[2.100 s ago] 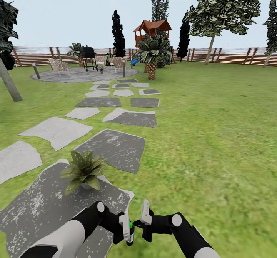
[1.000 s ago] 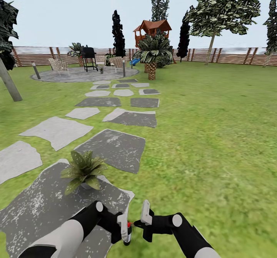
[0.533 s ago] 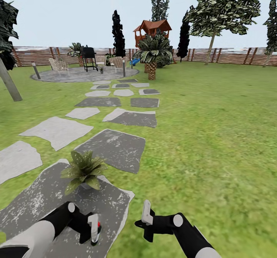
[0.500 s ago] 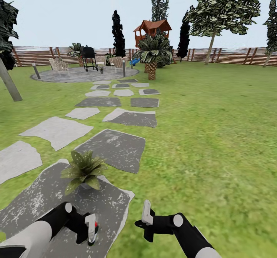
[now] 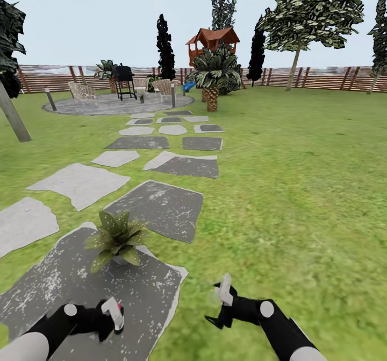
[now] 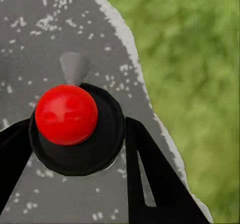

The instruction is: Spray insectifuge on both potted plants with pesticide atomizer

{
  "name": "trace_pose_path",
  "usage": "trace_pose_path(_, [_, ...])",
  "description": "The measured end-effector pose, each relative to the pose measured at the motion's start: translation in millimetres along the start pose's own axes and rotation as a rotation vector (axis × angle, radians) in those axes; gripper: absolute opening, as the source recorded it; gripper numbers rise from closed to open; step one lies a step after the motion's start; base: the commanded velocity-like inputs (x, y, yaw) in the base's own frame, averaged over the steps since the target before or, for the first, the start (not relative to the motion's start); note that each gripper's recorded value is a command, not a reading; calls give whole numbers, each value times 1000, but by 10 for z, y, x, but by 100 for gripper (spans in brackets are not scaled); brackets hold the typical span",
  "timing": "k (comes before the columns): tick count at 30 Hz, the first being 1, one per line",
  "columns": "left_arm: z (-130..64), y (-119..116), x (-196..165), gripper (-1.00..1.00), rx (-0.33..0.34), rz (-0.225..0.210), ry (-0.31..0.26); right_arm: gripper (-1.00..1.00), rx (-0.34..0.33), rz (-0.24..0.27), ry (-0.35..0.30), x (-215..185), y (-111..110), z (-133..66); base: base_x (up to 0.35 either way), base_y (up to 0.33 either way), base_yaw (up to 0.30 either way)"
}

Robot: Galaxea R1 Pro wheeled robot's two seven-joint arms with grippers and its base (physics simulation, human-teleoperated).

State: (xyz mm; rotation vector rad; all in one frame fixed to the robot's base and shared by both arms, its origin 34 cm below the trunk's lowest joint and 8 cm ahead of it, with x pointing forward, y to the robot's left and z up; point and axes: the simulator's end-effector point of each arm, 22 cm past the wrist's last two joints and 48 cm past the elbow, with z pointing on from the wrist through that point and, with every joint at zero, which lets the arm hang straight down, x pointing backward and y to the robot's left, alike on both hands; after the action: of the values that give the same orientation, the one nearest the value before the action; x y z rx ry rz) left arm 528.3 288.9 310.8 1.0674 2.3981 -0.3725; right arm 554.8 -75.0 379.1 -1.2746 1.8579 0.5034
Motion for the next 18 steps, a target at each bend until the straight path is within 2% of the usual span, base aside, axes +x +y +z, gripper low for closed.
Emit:
trace_pose_path(1, [6, 65, -19, -100, -38, -43, -23, 100, 30, 19, 22, 165, -101, -96, 0, 0, 0])
trace_pose_path(2, [7, 176, -27, -100, -103, -117, -57, 100, 61, 61, 55, 423, -194, -234, 0, 0, 0])
trace_pose_path(3, [10, 251, 31, -100, -166, -198, -80, 100, 96, 123, 85, 698, -276, -396, 0, 0, 0])
trace_pose_path(4, [5, 291, 96, -100, -209, -255, -93, 100, 125, 172, 100, 881, -337, -519, 0, 0, 0])
trace_pose_path(5, [-9, 341, 203, -100, -268, -332, -106, 100, 176, 254, 114, 1125, -424, -701, 0, 0, 0])
trace_pose_path(6, [-25, 374, 276, -100, -307, -382, -115, 100, 216, 314, 118, 1283, -484, -833, 0, 0, 0])
trace_pose_path(8, [-79, 430, 526, -100, -407, -504, -119, 100, 339, 470, 117, 1647, -631, -1154, 0, 0, 0])
trace_pose_path(10, [-133, 444, 769, -100, -504, -614, -117, 100, 530, 557, 132, 1938, -893, -1450, 0, 0, 0])
trace_pose_path(11, [-158, 445, 848, -100, -539, -640, -119, 100, 600, 572, 150, 2052, -946, -1548, 0, 0, 0])
trace_pose_path(13, [-215, 400, 1034, -100, -625, -682, -130, 100, 799, 593, 220, 2390, -962, -1834, 0, 0, 0])
trace_pose_path(15, [-234, 337, 1162, -100, -673, -718, -124, 100, 919, 595, 242, 2538, -886, -1972, 0, 0, 0])
trace_pose_path(18, [-226, 203, 1330, -100, -690, -747, -95, 100, 1023, 605, 199, 2550, -730, -2007, 0, 0, 0])
